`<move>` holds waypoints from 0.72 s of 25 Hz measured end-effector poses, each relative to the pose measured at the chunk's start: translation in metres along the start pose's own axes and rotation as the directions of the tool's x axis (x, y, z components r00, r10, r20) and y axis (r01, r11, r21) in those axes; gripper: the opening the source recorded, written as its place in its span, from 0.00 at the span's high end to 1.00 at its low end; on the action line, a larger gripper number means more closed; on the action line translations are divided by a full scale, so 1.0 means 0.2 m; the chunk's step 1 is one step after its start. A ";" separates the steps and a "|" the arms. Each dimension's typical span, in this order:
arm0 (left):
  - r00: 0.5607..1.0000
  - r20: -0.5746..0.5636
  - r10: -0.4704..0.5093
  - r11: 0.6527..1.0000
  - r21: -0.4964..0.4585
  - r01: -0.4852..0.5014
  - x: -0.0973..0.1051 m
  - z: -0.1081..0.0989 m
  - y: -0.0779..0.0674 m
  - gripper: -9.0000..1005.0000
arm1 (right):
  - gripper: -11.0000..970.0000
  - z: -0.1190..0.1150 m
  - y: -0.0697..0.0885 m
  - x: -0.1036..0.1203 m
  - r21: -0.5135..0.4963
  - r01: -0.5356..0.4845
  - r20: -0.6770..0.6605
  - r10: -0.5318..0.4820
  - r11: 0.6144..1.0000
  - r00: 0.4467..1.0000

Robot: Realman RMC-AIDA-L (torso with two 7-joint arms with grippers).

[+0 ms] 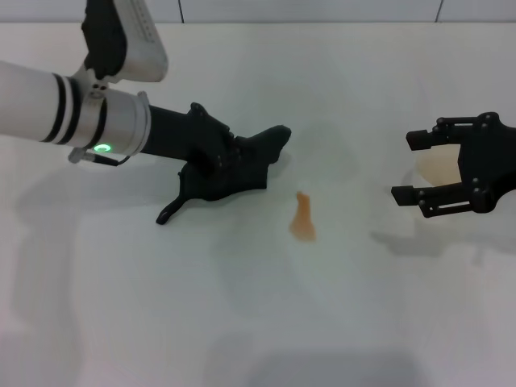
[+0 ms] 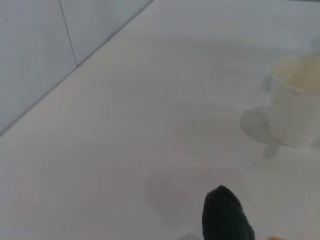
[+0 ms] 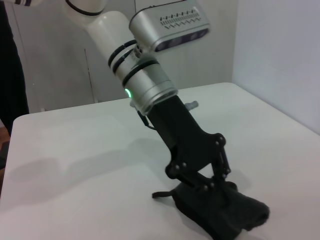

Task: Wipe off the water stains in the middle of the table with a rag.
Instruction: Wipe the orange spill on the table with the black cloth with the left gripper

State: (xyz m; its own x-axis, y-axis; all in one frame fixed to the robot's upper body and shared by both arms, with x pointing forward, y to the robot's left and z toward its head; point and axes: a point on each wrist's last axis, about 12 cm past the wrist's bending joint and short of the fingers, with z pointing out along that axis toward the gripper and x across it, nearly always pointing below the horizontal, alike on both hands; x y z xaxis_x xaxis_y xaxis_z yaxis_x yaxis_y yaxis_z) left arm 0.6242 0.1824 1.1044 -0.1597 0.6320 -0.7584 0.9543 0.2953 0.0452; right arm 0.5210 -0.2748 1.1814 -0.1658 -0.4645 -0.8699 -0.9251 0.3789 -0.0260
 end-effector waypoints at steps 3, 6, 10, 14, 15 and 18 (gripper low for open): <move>1.000 0.000 0.018 1.000 -0.016 -0.018 -0.02 0.02 0.01 0.91 | 0.17 0.00 0.00 0.00 0.001 0.003 0.001 -0.003 1.000 1.000; 1.000 0.002 0.029 0.999 -0.023 -0.029 -0.04 0.05 0.01 0.91 | 0.17 0.00 0.00 -0.01 0.002 0.008 0.002 -0.008 1.000 1.000; 0.999 0.027 0.043 0.999 -0.010 -0.043 -0.06 0.10 -0.01 0.91 | 0.17 -0.01 0.00 -0.01 0.001 0.010 0.001 -0.010 1.000 1.000; 0.997 0.038 0.066 0.998 0.001 -0.066 -0.08 0.15 -0.04 0.91 | 0.17 0.00 0.00 -0.02 0.000 0.013 0.002 -0.013 1.000 1.000; 0.997 0.033 0.074 0.997 0.006 -0.074 -0.07 0.17 -0.06 0.91 | 0.17 0.00 0.00 -0.02 0.000 0.014 0.002 -0.014 1.000 1.000; 0.996 0.029 0.079 0.997 0.016 -0.079 -0.06 0.20 -0.09 0.91 | 0.17 0.00 0.00 -0.02 -0.001 0.018 0.002 -0.018 1.000 1.000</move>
State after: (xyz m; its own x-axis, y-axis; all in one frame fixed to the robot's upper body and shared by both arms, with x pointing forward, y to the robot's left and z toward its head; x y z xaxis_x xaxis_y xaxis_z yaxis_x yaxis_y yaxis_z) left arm 0.6195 0.1411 1.0874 -0.0765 0.6326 -0.7707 0.9679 0.2328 0.0951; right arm 0.5207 -0.2732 1.1858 -0.1490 -0.4698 -0.8701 -0.9281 0.3701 -0.0409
